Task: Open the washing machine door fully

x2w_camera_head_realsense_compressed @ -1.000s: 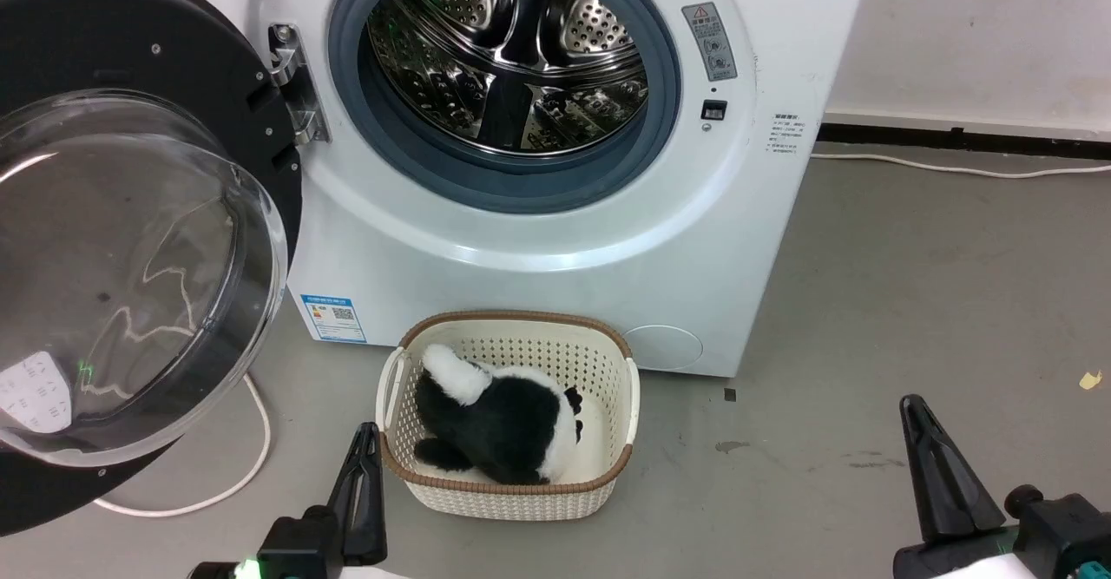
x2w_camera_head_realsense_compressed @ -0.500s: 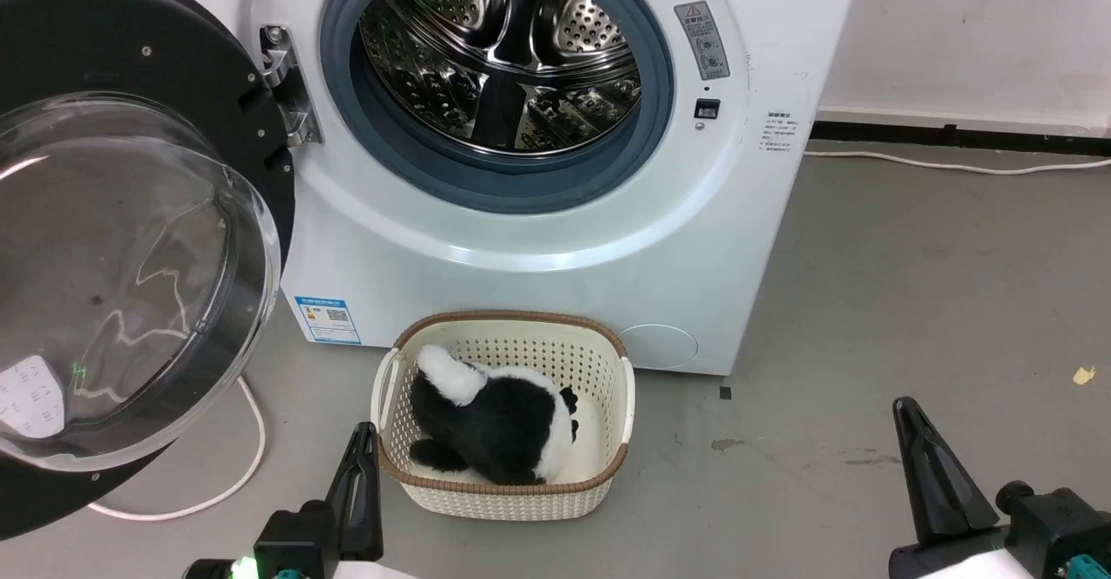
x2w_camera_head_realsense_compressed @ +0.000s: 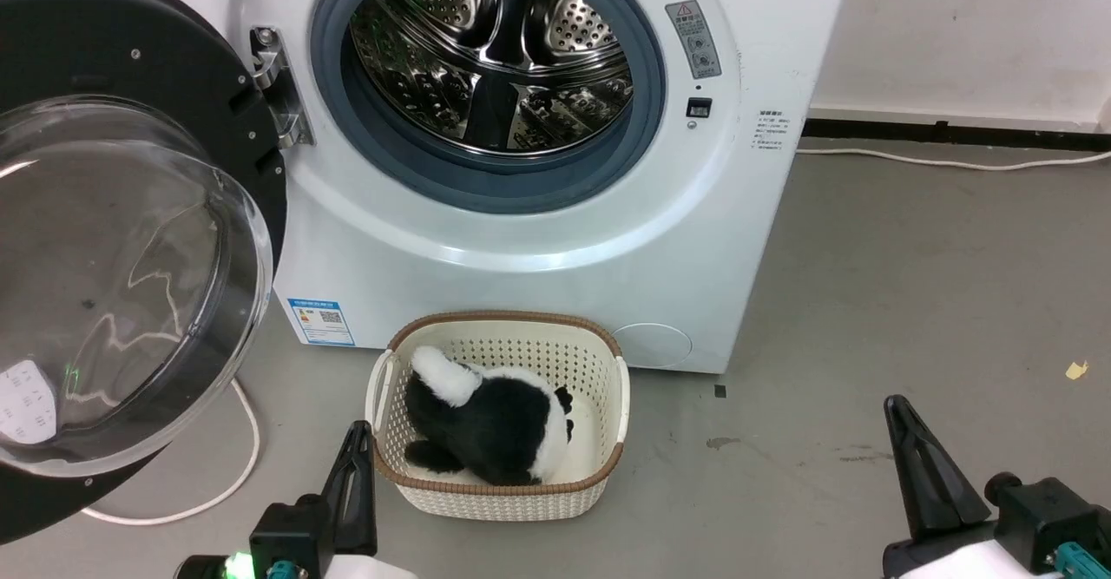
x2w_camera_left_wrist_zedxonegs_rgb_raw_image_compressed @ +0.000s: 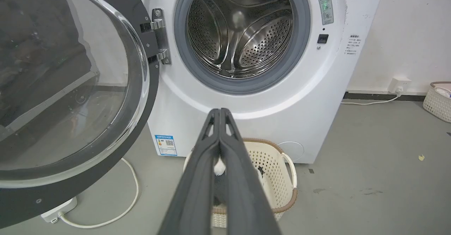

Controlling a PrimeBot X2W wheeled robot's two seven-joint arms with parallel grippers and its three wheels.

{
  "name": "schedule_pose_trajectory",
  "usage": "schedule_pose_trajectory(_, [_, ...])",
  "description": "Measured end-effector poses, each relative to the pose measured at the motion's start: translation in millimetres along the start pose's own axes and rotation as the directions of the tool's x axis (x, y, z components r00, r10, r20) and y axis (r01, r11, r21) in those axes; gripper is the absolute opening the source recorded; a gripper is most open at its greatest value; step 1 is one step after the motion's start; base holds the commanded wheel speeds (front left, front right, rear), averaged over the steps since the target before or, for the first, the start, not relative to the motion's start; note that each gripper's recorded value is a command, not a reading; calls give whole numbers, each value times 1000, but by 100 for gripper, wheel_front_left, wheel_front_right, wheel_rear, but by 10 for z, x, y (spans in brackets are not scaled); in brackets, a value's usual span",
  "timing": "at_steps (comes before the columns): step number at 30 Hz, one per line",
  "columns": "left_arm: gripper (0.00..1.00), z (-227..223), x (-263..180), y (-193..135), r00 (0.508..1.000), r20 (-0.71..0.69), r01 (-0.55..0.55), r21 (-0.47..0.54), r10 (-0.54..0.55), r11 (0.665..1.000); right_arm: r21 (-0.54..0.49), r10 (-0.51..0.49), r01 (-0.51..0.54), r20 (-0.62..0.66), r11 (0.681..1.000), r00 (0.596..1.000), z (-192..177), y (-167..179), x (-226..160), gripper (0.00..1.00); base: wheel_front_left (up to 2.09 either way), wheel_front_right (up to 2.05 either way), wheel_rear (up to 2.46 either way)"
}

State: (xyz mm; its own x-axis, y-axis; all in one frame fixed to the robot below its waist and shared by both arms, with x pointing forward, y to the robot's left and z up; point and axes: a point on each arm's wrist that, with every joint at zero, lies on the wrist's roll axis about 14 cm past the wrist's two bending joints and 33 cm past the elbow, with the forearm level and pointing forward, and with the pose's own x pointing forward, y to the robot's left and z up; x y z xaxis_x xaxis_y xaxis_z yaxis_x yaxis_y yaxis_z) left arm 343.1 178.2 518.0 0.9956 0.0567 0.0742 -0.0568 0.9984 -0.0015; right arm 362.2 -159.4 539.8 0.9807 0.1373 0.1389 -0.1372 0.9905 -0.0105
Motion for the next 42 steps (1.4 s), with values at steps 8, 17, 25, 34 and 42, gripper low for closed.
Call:
schedule_pose_trajectory(8, [0,16,36,1,1000,-3,3,0,-3,1000,-2,-1,1,-6,1000,1000,-1,-2,11,0,0,0,0])
schedule_pose_trajectory(17, [0,17,61,-11,1000,-12,13,6,-12,1000,-8,0,0,-30,1000,1000,-38,0,2,0,0,0,0])
schedule_pose_trajectory(25, [0,9,84,-8,1000,-25,15,9,-14,1000,-9,-1,1,-52,1000,999,-72,-1,-7,0,0,0,0])
schedule_pose_trajectory(34, [0,0,98,1,999,-36,19,15,-18,1000,-17,-1,0,-55,1000,998,-55,-4,27,0,0,0,0])
schedule_pose_trajectory(42, [0,28,143,-9,999,-36,27,20,-26,999,-17,-3,2,-74,1000,997,-88,-11,18,0,0,0,0])
